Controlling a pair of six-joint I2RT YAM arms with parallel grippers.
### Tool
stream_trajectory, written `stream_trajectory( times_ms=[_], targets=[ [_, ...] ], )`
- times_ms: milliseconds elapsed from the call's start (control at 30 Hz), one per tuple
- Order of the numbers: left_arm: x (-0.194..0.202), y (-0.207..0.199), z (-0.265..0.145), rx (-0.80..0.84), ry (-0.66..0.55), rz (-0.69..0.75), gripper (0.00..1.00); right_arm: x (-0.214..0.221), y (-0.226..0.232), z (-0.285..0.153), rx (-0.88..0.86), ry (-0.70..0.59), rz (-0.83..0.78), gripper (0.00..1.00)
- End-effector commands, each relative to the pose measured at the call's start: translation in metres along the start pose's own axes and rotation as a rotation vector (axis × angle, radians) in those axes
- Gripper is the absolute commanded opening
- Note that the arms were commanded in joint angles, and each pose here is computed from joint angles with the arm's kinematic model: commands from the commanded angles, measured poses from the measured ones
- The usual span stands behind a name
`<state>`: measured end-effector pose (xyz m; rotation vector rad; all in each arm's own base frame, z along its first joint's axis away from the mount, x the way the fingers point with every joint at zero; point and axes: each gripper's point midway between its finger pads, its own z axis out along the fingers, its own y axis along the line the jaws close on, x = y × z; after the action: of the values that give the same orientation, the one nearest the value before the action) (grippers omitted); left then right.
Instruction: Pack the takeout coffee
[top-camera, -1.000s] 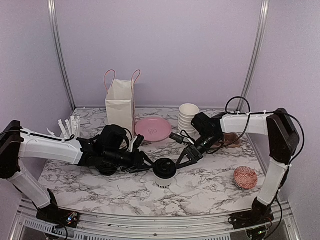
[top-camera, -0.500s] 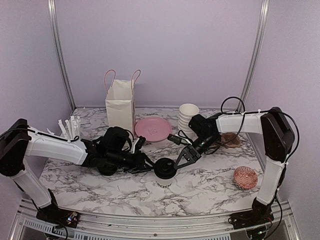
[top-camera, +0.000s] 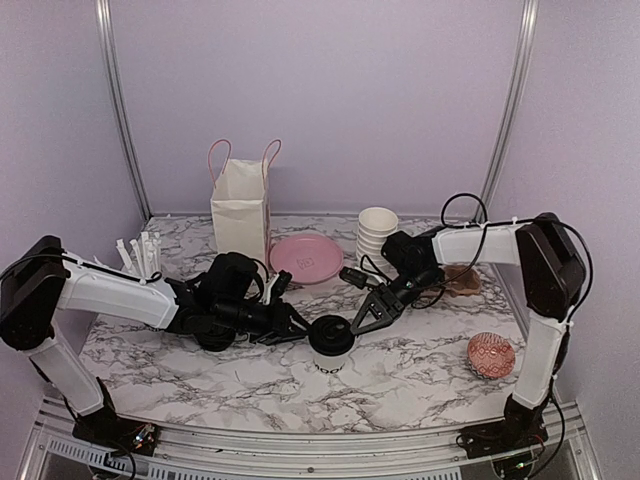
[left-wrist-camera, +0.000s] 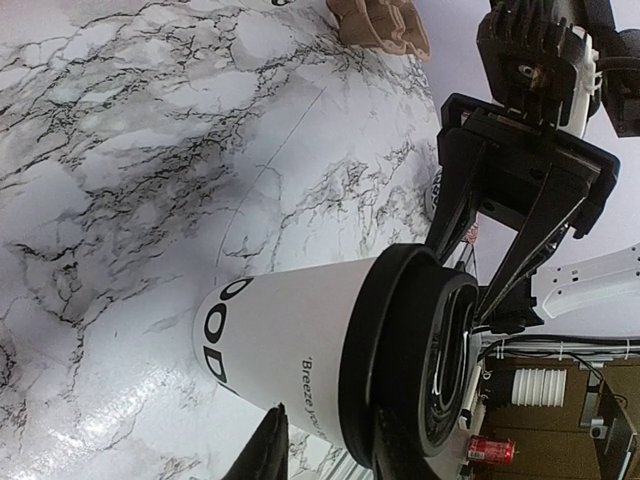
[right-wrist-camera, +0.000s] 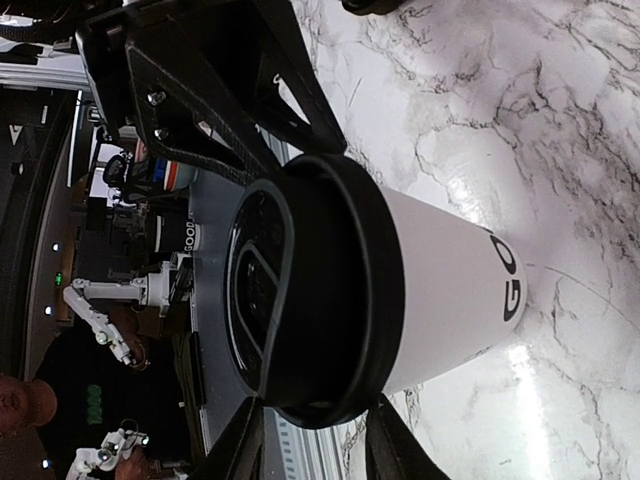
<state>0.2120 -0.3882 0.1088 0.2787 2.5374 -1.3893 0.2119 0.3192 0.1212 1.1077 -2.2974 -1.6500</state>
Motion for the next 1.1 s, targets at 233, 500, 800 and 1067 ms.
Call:
stream_trajectory(
  times_ms=[233,500,800,1067],
  targets=[
    [-0.006,-0.019,-0.027,-0.053,-0.056,0.154,0.48,-0.015,0.018,-0.017,0.136,0.015,-0.245,0.61],
    [-0.017,-0.016,-0.036,-0.142,-0.076,0.251,0.49,0.001,-0.002,-0.018,0.262,0.059,-0.275,0.59],
    [0.020,-0.037,-0.025,-0.071,0.004,0.334,0.60,-0.022,-0.005,-0.025,0.263,0.018,-0.288,0.48],
    [0.031,-0.021,-0.007,-0.157,0.024,0.373,0.60,-0.029,-0.006,-0.019,0.198,0.018,-0.293,0.51]
  ],
)
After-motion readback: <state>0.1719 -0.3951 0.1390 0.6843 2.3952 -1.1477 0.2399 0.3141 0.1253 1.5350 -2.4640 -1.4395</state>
